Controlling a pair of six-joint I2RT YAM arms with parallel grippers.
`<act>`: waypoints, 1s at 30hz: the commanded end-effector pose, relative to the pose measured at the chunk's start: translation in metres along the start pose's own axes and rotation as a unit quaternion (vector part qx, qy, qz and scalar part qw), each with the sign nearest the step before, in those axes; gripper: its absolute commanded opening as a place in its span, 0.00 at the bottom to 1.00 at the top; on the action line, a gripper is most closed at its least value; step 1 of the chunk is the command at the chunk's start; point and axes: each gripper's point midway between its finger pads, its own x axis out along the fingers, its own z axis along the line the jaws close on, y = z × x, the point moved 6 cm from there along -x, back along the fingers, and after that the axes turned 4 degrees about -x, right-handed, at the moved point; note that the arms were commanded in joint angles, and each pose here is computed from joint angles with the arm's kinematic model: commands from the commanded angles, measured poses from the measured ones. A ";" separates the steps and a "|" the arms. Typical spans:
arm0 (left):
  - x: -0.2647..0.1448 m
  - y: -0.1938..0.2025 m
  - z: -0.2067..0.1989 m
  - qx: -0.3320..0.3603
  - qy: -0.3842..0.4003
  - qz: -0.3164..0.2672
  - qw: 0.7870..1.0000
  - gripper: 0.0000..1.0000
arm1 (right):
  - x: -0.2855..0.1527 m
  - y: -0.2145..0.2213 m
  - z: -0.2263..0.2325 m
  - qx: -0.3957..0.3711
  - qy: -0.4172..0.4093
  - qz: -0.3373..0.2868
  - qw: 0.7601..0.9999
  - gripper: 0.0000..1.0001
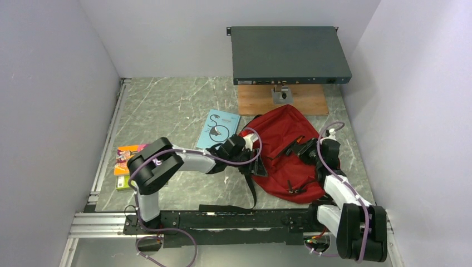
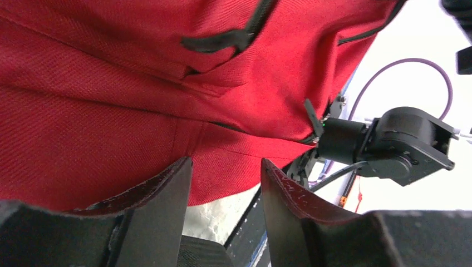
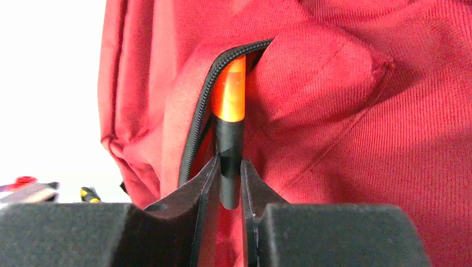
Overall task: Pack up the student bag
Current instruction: Place the stationery in the student bag.
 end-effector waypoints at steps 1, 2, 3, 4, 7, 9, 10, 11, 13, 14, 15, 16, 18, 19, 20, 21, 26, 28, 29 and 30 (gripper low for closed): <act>0.019 -0.001 -0.019 -0.007 0.048 0.004 0.999 0.52 | 0.006 -0.027 0.021 0.025 -0.082 -0.034 0.996 0.00; 0.022 0.001 -0.016 -0.015 0.041 0.006 0.999 0.52 | 0.009 -0.031 0.023 0.036 -0.088 -0.031 0.995 0.00; 0.024 0.003 -0.013 -0.022 0.037 0.006 0.999 0.51 | 0.012 -0.033 0.025 0.047 -0.098 -0.024 0.994 0.00; 0.026 0.005 -0.010 -0.028 0.035 0.007 0.999 0.50 | 0.015 -0.035 0.027 0.056 -0.110 -0.019 0.992 0.00; 0.031 0.012 -0.001 -0.046 0.021 0.014 0.999 0.49 | 0.021 -0.039 0.036 0.093 -0.143 -0.014 0.985 0.00; 0.033 0.015 0.003 -0.055 0.018 0.017 0.998 0.49 | 0.022 -0.040 0.041 0.121 -0.169 -0.012 0.978 0.00; 0.034 0.015 0.003 -0.056 0.020 0.017 0.998 0.49 | 0.021 -0.039 0.044 0.138 -0.181 -0.008 0.974 0.00; 0.035 0.016 0.002 -0.057 0.019 0.019 0.998 0.49 | 0.020 -0.040 0.047 0.151 -0.195 -0.009 0.969 0.00; 0.037 0.017 0.001 -0.055 0.018 0.022 0.998 0.49 | 0.017 -0.042 0.051 0.181 -0.209 -0.013 0.961 0.00; 0.037 0.017 0.001 -0.052 0.017 0.022 0.998 0.49 | 0.018 -0.044 0.053 0.182 -0.211 -0.018 0.960 0.00; 0.039 0.018 0.001 -0.051 0.014 0.024 0.998 0.49 | 0.019 -0.044 0.053 0.183 -0.208 -0.018 0.961 0.00; 0.039 0.019 0.000 -0.049 0.014 0.025 0.998 0.49 | 0.019 -0.045 0.053 0.186 -0.205 -0.021 0.961 0.00; 0.041 0.020 -0.003 -0.047 0.016 0.029 0.998 0.49 | 0.020 -0.049 0.054 0.189 -0.204 -0.028 0.960 0.00; 0.041 0.020 -0.003 -0.046 0.017 0.029 0.998 0.49 | 0.023 -0.048 0.053 0.190 -0.192 -0.023 0.963 0.00; 0.041 0.020 -0.004 -0.044 0.018 0.028 0.998 0.49 | 0.027 -0.048 0.053 0.187 -0.176 -0.016 0.966 0.00; 0.040 0.019 -0.005 -0.041 0.020 0.026 0.999 0.49 | 0.032 -0.047 0.050 0.184 -0.162 -0.011 0.969 0.00; 0.025 0.015 -0.019 -0.014 0.035 0.013 0.999 0.56 | 0.048 -0.041 0.038 0.140 -0.101 0.046 0.984 0.00; 0.013 0.012 -0.028 0.005 0.039 0.002 0.999 0.63 | 0.046 -0.037 0.028 0.111 -0.057 0.065 0.990 0.06; 0.007 0.011 -0.031 0.016 0.038 -0.002 0.999 0.66 | 0.043 -0.034 0.022 0.084 -0.035 0.073 0.993 0.13; -0.001 0.009 -0.036 0.027 0.037 -0.009 0.999 0.67 | 0.040 -0.033 0.019 0.073 -0.012 0.081 0.994 0.17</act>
